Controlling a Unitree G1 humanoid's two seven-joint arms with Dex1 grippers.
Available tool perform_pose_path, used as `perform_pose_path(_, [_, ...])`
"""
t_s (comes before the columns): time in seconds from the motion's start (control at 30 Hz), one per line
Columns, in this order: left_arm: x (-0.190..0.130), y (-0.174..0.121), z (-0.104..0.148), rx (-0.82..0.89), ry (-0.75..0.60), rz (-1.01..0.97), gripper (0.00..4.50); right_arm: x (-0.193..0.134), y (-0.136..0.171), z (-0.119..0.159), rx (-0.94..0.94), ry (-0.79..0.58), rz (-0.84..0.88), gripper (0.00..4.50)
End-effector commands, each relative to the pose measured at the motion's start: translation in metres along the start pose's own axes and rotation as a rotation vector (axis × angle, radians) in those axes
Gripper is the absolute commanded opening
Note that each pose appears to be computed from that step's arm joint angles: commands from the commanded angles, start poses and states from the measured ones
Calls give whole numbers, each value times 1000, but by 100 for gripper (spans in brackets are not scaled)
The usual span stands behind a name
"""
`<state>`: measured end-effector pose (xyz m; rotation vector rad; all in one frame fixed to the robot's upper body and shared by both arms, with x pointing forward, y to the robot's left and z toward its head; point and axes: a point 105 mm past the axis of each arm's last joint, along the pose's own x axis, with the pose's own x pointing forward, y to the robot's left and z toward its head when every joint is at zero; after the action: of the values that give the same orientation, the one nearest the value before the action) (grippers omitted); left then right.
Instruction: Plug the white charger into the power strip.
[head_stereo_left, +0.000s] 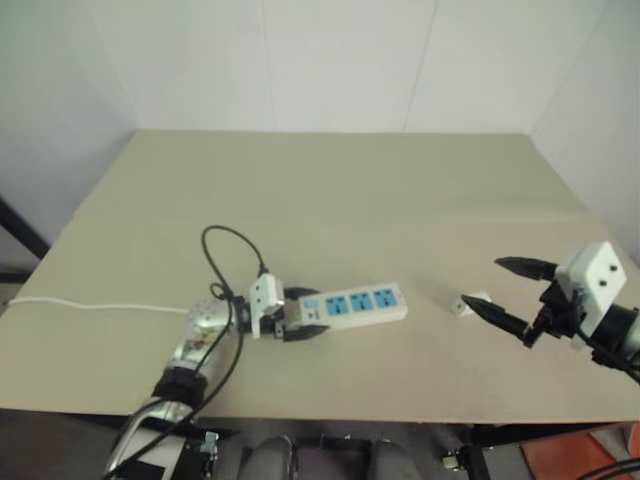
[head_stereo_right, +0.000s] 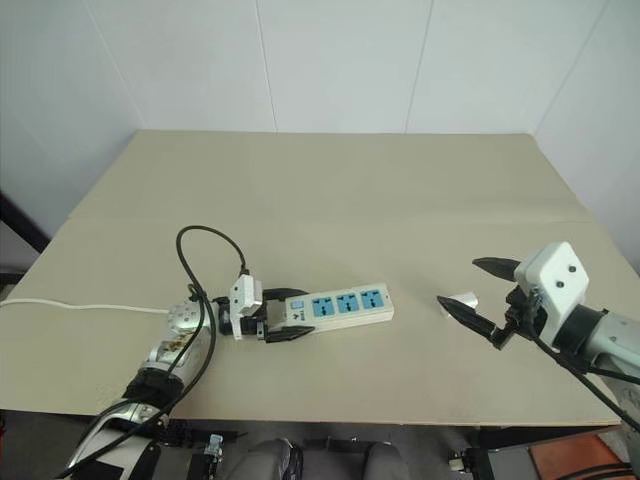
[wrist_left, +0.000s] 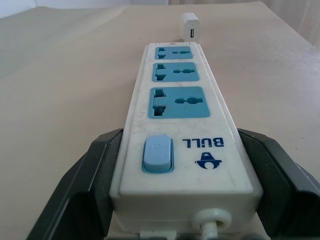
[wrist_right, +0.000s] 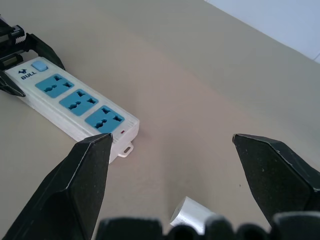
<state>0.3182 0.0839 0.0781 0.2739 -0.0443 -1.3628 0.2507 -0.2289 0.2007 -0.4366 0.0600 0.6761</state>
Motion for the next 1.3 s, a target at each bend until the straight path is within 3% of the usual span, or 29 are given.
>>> perform_pose_path(0.03, [-4,-10,-19,-65,52,-34,327,-3,-5,14,-42,-31,-12,450])
perform_pose_path(0.33, [5,-6,-4,-60,-6,-50,327,2,-23,16,-76,1,29,450])
perform_pose_path(0.63, [14,-12,-6,-42,26,-126,327,2,-43,-7,-368,369,414,450])
perform_pose_path(0.8, [19,-13,-6,-3,44,-181,327,25,-59,-9,-528,475,507,450])
perform_pose_path(0.93, [22,-16,-9,14,51,-216,327,46,-58,-15,-584,506,585,450])
perform_pose_path(1.3, [22,-17,-11,17,66,-231,327,64,-46,-47,-650,645,739,450])
